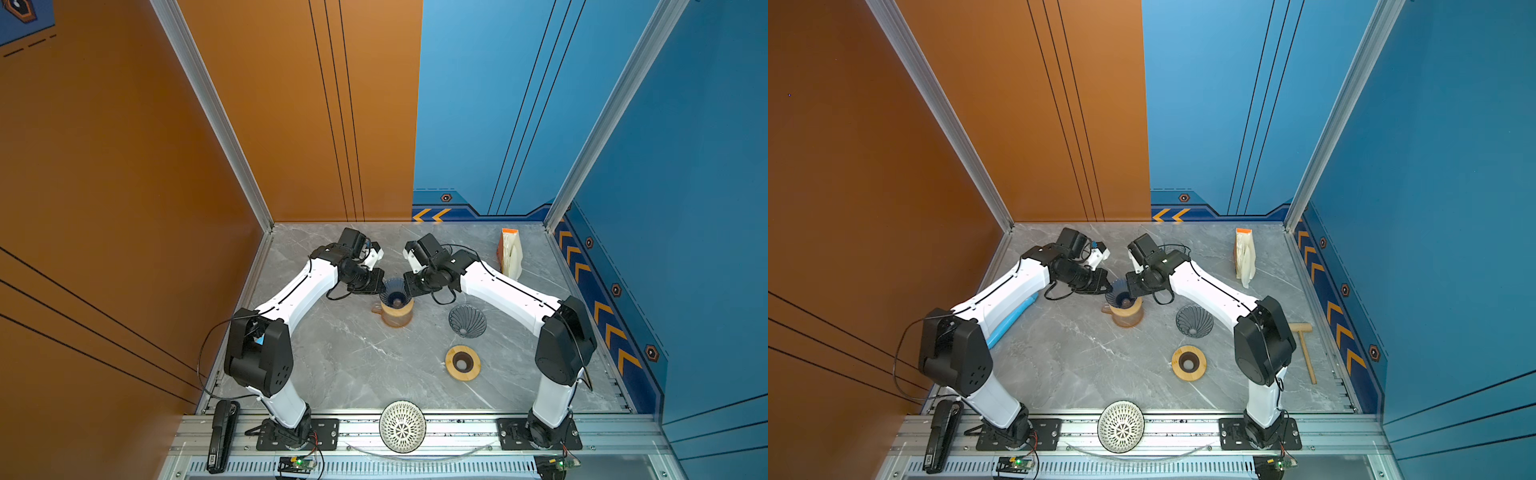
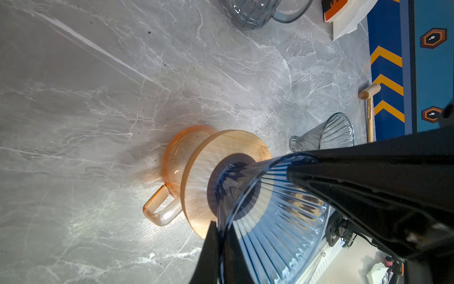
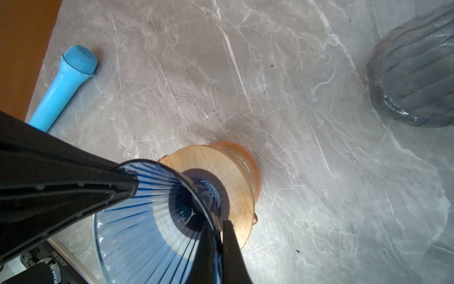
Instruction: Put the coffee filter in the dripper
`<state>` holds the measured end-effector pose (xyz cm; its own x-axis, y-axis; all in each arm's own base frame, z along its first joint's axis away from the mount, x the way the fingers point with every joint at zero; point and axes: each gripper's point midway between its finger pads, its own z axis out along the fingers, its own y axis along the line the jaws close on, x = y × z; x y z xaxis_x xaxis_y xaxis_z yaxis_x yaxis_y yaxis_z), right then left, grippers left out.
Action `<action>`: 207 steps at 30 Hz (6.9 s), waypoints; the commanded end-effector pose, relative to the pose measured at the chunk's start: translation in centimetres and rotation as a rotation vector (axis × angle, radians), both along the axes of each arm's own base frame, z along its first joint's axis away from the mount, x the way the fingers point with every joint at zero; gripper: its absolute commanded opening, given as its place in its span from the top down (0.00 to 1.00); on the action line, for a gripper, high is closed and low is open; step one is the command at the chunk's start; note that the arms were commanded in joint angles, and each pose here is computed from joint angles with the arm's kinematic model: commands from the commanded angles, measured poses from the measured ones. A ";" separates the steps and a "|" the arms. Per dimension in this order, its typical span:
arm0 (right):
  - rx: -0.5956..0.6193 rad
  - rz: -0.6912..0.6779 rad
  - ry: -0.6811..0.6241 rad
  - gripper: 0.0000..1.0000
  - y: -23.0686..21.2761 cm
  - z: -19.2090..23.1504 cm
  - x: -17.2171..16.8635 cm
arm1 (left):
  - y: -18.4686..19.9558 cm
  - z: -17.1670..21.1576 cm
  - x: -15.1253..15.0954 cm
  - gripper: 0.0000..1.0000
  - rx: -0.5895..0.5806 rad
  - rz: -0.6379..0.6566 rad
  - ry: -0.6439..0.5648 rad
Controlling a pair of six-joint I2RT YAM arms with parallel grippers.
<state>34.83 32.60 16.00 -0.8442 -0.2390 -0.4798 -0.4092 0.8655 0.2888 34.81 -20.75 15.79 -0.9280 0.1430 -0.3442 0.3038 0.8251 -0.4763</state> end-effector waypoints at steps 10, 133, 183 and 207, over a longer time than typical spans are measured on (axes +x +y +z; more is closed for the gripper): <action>-0.020 0.047 0.066 0.99 -0.5 -4.7 -2.6 | 1.7 -4.0 -0.7 1.00 0.109 0.001 0.049; -0.214 -0.539 -0.312 0.56 -29.2 5.2 3.4 | 5.4 12.4 -1.9 0.02 0.029 0.188 -0.635; -0.216 -0.754 -0.082 1.00 -38.9 -6.8 14.5 | 7.7 9.7 -1.6 0.02 0.029 0.272 -0.525; -0.232 -0.777 -0.078 0.91 -39.2 -6.9 13.7 | 7.5 9.0 -1.4 0.02 0.029 0.263 -0.499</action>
<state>48.68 -5.95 10.33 -0.7723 0.2840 -0.5683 0.2922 0.9531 0.0791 33.58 -13.30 25.26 -0.6396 -0.0444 -0.7675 0.2747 0.9192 -0.2821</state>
